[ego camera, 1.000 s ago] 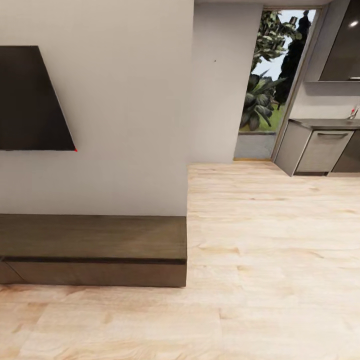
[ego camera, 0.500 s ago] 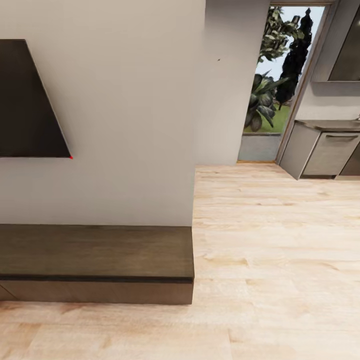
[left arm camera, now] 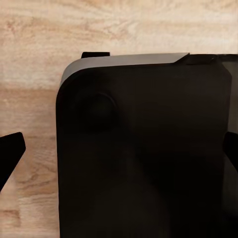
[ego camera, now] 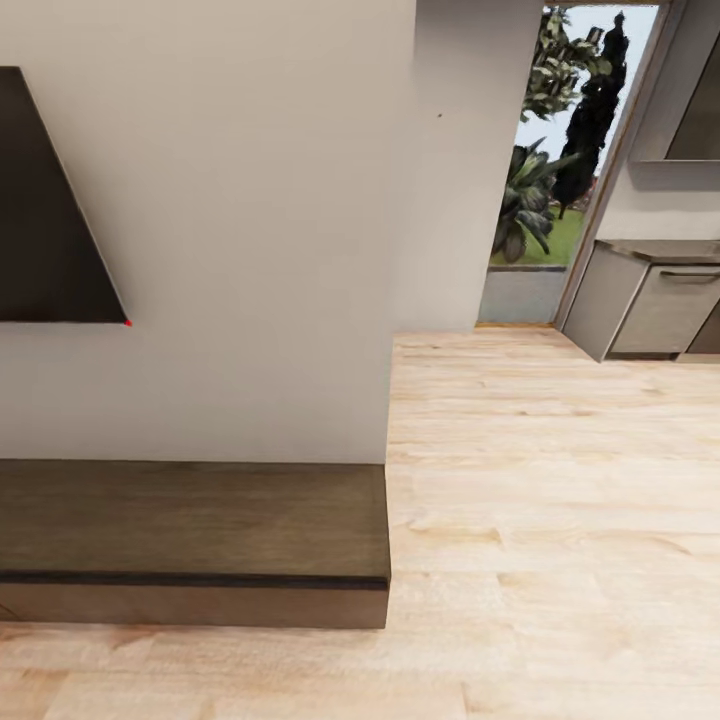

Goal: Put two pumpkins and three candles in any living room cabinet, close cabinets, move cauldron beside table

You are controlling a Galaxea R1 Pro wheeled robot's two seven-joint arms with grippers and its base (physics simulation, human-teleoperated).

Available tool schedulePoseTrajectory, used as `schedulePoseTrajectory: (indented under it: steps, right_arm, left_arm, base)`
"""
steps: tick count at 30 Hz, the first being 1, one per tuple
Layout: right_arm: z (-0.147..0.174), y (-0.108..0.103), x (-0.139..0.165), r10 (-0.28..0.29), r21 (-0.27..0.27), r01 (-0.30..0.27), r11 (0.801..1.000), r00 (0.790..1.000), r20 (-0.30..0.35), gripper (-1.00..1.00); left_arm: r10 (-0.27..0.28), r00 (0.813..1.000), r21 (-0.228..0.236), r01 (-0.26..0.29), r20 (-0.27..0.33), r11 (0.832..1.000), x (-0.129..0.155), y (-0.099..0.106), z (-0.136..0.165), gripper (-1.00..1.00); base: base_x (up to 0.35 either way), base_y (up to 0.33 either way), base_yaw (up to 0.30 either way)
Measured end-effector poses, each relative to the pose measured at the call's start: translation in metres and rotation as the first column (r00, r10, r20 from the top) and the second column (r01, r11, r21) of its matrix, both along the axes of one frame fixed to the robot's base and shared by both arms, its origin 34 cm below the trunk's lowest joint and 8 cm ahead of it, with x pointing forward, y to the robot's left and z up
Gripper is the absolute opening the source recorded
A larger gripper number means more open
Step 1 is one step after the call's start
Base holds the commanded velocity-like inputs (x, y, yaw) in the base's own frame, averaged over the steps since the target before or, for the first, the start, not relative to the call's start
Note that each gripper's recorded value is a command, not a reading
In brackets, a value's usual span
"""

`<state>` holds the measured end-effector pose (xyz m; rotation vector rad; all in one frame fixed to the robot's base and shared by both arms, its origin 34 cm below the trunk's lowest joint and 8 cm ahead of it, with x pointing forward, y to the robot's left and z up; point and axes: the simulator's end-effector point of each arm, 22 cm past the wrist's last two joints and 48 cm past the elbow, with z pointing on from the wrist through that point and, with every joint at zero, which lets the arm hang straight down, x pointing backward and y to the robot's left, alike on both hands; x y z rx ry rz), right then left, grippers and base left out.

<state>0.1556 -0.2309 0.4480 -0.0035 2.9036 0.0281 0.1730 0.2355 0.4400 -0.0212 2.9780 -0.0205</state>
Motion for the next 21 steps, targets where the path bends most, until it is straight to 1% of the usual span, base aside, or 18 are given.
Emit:
schedulePoseTrajectory:
  steps: [5,12,15,16,19,20,21]
  right_arm:
    - [0.000,0.000,0.000,0.000,0.000,0.000,1.000,1.000,0.002,1.00]
    - [0.000,0.000,0.000,0.006,0.001,-0.006,1.000,1.000,-0.003,1.00]
    - [0.000,0.001,-0.002,0.008,0.004,-0.008,1.000,1.000,-0.009,1.00]
    - [-0.001,0.001,-0.002,0.008,0.006,-0.008,1.000,1.000,-0.011,1.00]
    - [-0.001,0.003,-0.003,0.009,0.012,-0.009,1.000,1.000,-0.013,1.00]
    - [-0.001,0.003,-0.003,0.010,0.013,-0.010,1.000,1.000,-0.013,1.00]
    - [-0.001,0.003,-0.003,0.010,0.014,-0.010,1.000,1.000,-0.013,1.00]
  left_arm:
    - [0.000,1.000,0.000,0.000,0.000,1.000,0.000,0.000,0.000,1.00]
    - [-0.012,1.000,-0.002,0.012,0.001,1.000,0.001,-0.001,0.000,1.00]
    - [-0.011,1.000,-0.004,0.011,0.018,1.000,0.011,-0.002,0.000,1.00]
    - [-0.009,0.999,-0.006,0.009,0.036,1.000,0.022,-0.003,0.000,1.00]
    - [0.003,0.990,-0.013,-0.002,0.140,1.000,0.086,-0.008,0.006,1.00]
    - [0.005,0.989,-0.016,-0.003,0.151,1.000,0.096,-0.009,0.008,1.00]
    - [0.008,0.987,-0.023,-0.004,0.159,1.000,0.112,-0.015,0.010,1.00]
  base:
    - [0.086,0.000,0.000]
    - [0.012,0.000,0.000]
    - [0.001,0.000,0.000]
    - [0.000,0.000,0.000]
    - [0.000,0.000,0.000]
    - [0.000,0.000,0.000]
    - [0.000,0.000,0.000]
